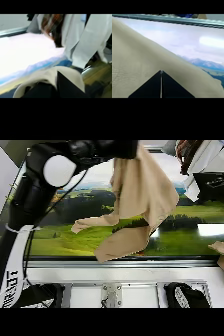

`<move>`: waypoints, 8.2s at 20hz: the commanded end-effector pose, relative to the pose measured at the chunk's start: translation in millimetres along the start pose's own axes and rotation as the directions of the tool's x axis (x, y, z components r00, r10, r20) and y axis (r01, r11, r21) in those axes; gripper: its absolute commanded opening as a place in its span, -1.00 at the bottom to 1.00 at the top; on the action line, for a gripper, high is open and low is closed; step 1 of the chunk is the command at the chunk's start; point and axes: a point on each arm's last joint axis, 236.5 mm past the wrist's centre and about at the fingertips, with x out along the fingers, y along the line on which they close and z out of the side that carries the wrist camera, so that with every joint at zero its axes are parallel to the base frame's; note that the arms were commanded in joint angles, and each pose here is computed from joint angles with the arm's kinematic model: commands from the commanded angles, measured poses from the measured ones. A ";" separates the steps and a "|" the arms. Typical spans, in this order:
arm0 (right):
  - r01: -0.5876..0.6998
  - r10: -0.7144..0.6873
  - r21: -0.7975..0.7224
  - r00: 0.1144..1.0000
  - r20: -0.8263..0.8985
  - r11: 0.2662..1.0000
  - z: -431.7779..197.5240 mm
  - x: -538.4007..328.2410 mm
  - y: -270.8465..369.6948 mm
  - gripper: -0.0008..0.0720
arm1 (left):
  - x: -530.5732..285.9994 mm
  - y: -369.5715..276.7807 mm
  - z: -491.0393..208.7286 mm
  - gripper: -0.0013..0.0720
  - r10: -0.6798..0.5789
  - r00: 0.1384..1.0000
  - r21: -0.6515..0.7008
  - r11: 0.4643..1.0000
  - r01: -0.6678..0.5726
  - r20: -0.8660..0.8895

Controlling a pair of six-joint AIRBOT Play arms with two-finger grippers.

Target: Fold the clothes and pants, and hang the long-sleeved shirts on hangers.

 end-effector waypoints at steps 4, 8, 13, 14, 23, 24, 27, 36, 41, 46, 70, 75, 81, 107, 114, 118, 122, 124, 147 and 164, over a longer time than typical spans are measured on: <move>0.020 -0.008 0.167 0.997 -0.074 0.986 -21.9 24.4 -21.3 -0.87 | -51.4 172.4 -228.6 -0.91 0.258 0.745 -0.087 0.917 -0.390 -0.614; 0.020 0.047 0.281 0.972 -0.232 0.960 -73.4 61.5 -40.0 0.81 | -80.4 206.9 -341.3 -0.90 0.243 0.579 -0.101 0.861 -0.498 -0.778; 0.218 -0.016 0.329 0.854 -0.520 0.919 -184.8 106.7 -108.2 0.81 | -98.0 201.5 -382.4 -0.90 0.205 0.497 -0.096 0.853 -0.514 -0.843; 0.252 -0.021 0.333 0.824 -0.567 0.909 -210.0 115.9 -121.0 0.81 | -97.7 196.5 -384.1 -0.90 0.187 0.497 -0.111 0.853 -0.510 -0.847; 0.317 0.116 0.533 0.770 -0.628 0.785 -329.6 192.8 -142.4 0.81 | -95.1 162.7 -393.4 -0.90 0.140 0.468 -0.096 0.890 -0.445 -0.873; 0.304 0.129 0.526 0.761 -0.635 0.794 -335.7 198.3 -137.2 0.81 | -94.4 159.5 -394.3 -0.90 0.138 0.466 -0.092 0.894 -0.438 -0.874; 0.275 0.164 0.516 0.741 -0.651 0.811 -346.5 212.4 -117.7 0.81 | -92.1 150.0 -396.0 -0.91 0.132 0.464 -0.082 0.907 -0.414 -0.876; 0.212 0.187 0.479 0.732 -0.655 0.852 -338.5 221.7 -88.1 -0.91 | -116.2 101.8 -402.7 -0.91 0.087 0.378 -0.039 0.949 -0.312 -0.922; 0.121 0.088 0.203 0.611 -0.787 0.972 -299.7 143.6 -89.3 -0.91 | -137.7 48.9 -357.7 -0.91 0.068 0.514 -0.022 0.986 -0.167 -0.855; 0.091 0.022 0.087 0.559 -0.829 0.992 -278.6 67.9 -69.0 -0.91 | -132.3 40.1 -289.0 1.00 0.068 0.630 -0.043 0.986 -0.159 -0.774; 0.061 0.135 0.222 0.632 -0.763 0.973 -263.7 65.6 -25.8 -0.91 | 145.7 180.0 -391.0 0.87 -0.222 0.584 -0.371 0.917 -0.147 -0.781; 0.066 0.122 0.215 0.648 -0.752 0.974 -260.9 69.1 -28.9 -0.91 | 151.7 172.6 -371.5 -0.91 -0.221 0.615 -0.388 0.909 -0.151 -0.757; 0.021 0.017 0.065 0.845 -0.534 0.998 -120.4 83.9 -35.9 -0.91 | 96.1 165.8 -101.1 -0.91 -0.050 0.952 -0.296 0.954 -0.043 -0.301; -0.113 0.135 0.118 0.971 -0.196 0.987 59.2 76.1 15.0 -0.92 | -17.1 132.6 2.8 -0.91 0.114 0.990 -0.285 0.955 -0.086 0.082; 0.084 -0.106 -0.105 0.969 -0.222 0.991 49.3 88.8 -47.3 -0.92 | 2.0 115.6 15.1 -0.91 0.030 1.000 -0.209 0.977 -0.031 -0.006; 0.106 -0.147 -0.131 0.920 -0.363 0.986 -10.2 64.1 -44.6 -0.92 | 2.5 120.6 -103.5 -0.91 0.119 0.935 -0.069 0.986 -0.151 -0.334; 0.049 -0.050 -0.019 0.769 -0.638 0.999 -176.6 33.0 -16.5 -0.91 | -19.6 92.0 -283.3 -0.91 0.072 0.748 -0.050 0.989 -0.139 -0.659; 0.049 -0.012 0.029 0.680 -0.733 0.998 -252.6 4.8 -5.3 -0.23 | -47.7 73.2 -359.9 -0.46 0.043 0.633 -0.043 0.992 -0.120 -0.773; 0.444 -0.010 0.261 0.521 -0.854 0.857 -308.0 42.8 62.8 0.25 | 23.1 109.0 -282.1 0.90 0.083 0.722 -0.164 0.950 -0.265 -0.687; 0.761 -0.247 0.152 0.382 -0.890 0.630 -386.5 70.9 74.2 -0.12 | -68.5 141.0 -297.7 0.90 0.171 0.794 -0.216 0.910 -0.354 -0.583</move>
